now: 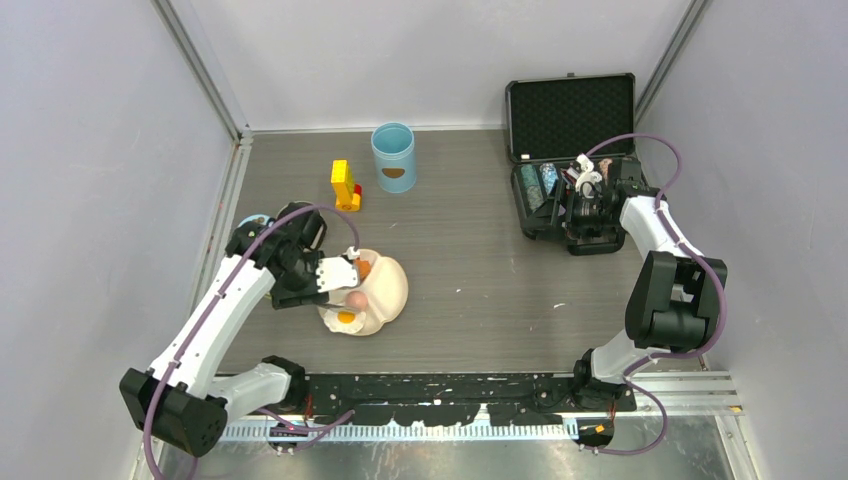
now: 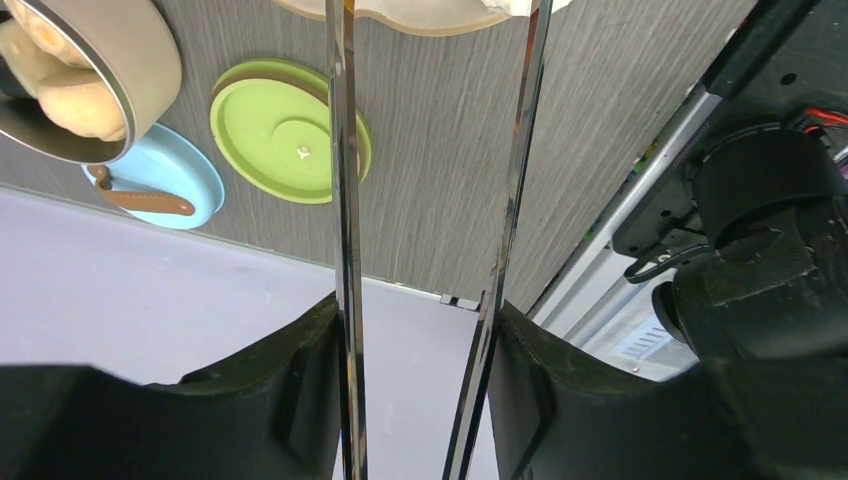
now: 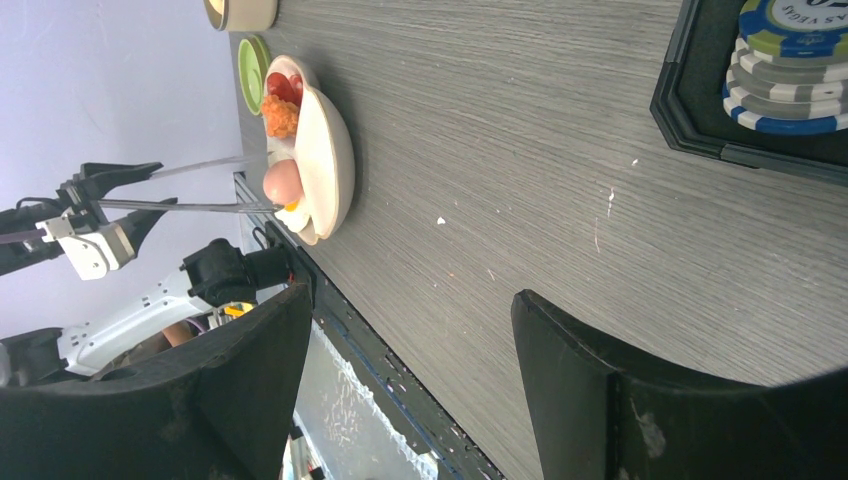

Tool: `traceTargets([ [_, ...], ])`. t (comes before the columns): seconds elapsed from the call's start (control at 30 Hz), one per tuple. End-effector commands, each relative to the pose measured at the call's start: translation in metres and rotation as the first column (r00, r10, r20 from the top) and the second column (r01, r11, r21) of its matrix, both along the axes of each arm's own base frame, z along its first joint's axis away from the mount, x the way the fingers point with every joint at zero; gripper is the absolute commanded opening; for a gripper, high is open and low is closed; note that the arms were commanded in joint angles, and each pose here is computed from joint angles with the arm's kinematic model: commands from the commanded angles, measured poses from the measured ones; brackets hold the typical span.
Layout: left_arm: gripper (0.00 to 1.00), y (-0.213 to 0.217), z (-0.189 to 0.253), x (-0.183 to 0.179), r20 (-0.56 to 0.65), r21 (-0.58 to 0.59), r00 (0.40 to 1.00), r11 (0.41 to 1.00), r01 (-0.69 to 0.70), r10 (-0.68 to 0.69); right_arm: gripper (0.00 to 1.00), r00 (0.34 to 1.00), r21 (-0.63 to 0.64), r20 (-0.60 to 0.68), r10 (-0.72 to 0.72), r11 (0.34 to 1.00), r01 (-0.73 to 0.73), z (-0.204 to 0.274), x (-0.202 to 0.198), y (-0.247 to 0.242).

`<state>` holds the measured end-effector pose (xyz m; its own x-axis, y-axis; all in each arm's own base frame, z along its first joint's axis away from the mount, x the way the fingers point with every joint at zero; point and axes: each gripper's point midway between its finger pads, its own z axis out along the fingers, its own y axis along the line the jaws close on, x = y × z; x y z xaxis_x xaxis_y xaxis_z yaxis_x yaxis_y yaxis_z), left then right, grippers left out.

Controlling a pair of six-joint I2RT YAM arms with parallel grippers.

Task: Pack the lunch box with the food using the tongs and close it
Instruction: Pick up the fake food from the plate.

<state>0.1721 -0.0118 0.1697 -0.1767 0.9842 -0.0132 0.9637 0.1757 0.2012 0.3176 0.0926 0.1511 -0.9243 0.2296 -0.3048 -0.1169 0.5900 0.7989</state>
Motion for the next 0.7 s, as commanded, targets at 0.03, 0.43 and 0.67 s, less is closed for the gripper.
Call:
traceTargets([
  [0.03, 0.49, -0.0038, 0.001, 0.0151, 0.067, 0.007, 0.998, 1.0, 0.02, -0.02, 0.78, 0.999, 0.01, 0.039, 0.001, 1.0, -0.001, 0.0094, 0.0037, -0.0005],
  [0.43, 0.46, -0.0104, -0.0074, 0.0209, 0.064, 0.034, 0.997, 0.999, 0.03, -0.032, 0.78, 0.999, 0.01, 0.042, 0.001, 1.0, -0.002, 0.0106, 0.0038, -0.0003],
  [0.67, 0.37, -0.0099, 0.0019, 0.0204, 0.087, 0.029, 0.996, 0.999, 0.034, -0.036, 0.78, 0.999, 0.011, 0.043, 0.001, 1.0, -0.001, 0.0109, 0.004, -0.0003],
])
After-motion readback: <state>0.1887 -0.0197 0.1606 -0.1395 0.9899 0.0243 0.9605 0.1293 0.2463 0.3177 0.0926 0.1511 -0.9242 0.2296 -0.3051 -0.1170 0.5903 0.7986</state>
